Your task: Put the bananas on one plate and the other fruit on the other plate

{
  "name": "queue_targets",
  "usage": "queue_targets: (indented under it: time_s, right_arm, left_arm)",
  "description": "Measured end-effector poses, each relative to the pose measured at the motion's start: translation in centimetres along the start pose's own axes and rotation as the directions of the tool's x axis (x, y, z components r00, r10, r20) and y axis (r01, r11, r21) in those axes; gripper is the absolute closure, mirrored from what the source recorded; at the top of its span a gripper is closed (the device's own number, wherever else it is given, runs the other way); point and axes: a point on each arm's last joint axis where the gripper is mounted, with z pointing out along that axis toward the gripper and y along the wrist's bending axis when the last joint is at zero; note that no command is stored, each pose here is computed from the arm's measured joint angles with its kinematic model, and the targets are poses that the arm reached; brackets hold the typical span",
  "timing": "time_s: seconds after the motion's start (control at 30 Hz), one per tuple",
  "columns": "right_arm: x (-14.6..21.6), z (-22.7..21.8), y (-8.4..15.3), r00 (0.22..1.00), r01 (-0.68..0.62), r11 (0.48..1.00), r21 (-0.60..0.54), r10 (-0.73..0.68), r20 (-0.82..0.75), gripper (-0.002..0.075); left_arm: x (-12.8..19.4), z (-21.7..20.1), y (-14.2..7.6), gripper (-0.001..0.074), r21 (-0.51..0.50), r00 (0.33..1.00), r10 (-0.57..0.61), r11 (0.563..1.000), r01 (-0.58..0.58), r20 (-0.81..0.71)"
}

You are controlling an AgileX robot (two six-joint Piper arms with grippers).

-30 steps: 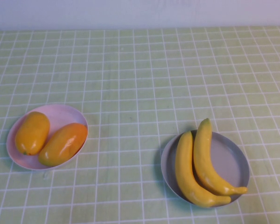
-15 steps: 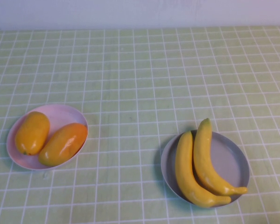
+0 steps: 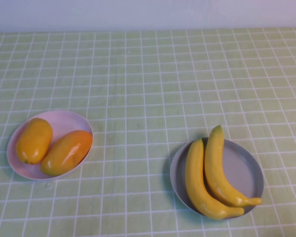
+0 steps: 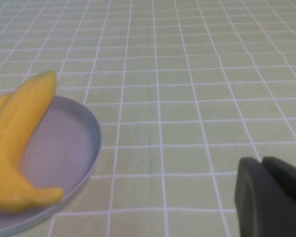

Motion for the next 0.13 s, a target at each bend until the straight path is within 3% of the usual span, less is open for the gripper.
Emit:
queue_targets:
  time_s: [0.13]
  right_arm:
    - [0.01, 0.0, 0.0, 1.0, 0.0, 1.0, 0.0, 0.0, -0.002, 0.0741]
  left_arm:
    - [0.0, 0.0, 0.0, 0.0735, 0.0, 1.0, 0.0, 1.0, 0.0, 0.0]
